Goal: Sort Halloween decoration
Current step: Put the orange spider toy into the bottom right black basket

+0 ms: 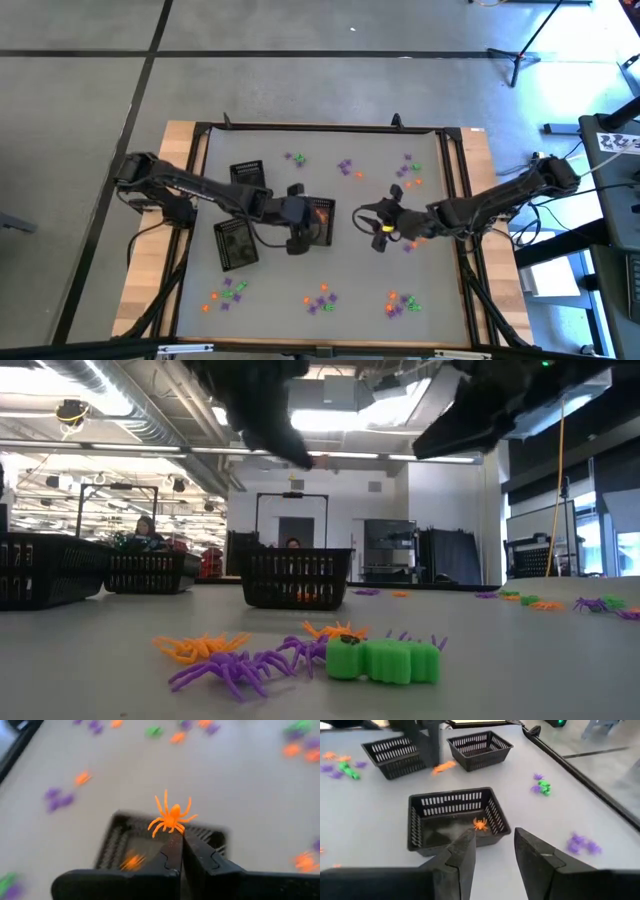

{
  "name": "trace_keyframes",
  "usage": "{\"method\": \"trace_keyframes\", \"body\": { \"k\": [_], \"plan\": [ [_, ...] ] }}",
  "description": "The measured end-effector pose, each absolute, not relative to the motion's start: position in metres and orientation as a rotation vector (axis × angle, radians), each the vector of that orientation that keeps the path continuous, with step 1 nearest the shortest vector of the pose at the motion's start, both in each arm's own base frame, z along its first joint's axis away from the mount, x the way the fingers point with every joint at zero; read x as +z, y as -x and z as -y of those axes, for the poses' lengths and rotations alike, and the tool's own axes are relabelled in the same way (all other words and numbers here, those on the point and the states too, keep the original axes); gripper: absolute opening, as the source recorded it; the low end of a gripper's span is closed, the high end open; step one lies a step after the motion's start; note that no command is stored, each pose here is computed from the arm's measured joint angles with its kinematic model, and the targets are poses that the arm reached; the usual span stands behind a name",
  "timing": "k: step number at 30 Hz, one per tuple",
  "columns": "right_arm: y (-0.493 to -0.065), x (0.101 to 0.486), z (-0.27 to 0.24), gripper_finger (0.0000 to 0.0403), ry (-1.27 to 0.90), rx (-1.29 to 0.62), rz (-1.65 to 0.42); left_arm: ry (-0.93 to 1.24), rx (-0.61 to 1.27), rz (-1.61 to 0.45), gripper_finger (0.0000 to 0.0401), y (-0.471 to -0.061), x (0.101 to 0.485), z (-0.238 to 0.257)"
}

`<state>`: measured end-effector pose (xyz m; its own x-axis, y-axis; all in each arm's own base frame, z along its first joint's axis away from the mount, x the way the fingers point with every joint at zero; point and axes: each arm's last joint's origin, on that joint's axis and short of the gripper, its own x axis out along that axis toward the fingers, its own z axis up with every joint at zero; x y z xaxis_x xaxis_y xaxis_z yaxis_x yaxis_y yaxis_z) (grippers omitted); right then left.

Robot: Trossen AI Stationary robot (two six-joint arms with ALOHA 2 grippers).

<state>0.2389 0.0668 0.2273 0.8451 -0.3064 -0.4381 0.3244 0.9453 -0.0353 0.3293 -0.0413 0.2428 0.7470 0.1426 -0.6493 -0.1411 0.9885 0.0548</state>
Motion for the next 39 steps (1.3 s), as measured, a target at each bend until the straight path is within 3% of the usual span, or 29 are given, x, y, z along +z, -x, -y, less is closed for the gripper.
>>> {"method": "trace_keyframes", "body": {
  "k": [6, 13, 19, 30, 39],
  "plan": [
    [-0.233, 0.215, -0.079, 0.0133, -0.137, -0.312, -0.427, 0.067, 0.216, -0.711, 0.0, -0.326, 0.228, 0.045],
    [-0.232, 0.209, -0.093, 0.0133, -0.217, -0.289, -0.413, 0.124, 0.425, -0.731, 0.0005, -0.309, 0.193, 0.038],
    [-0.239, 0.196, -0.1, 0.0133, -0.208, -0.296, -0.425, 0.147, 0.463, -0.719, 0.0055, -0.306, 0.188, 0.038],
    [-0.244, 0.189, -0.102, 0.0133, -0.186, -0.319, -0.415, 0.076, 0.366, -0.647, 0.0169, -0.31, 0.195, 0.054],
    [-0.244, 0.189, -0.1, 0.0133, -0.061, -0.384, -0.399, -0.073, 0.248, -0.653, 0.0196, -0.312, 0.196, 0.061]
  ]
}}
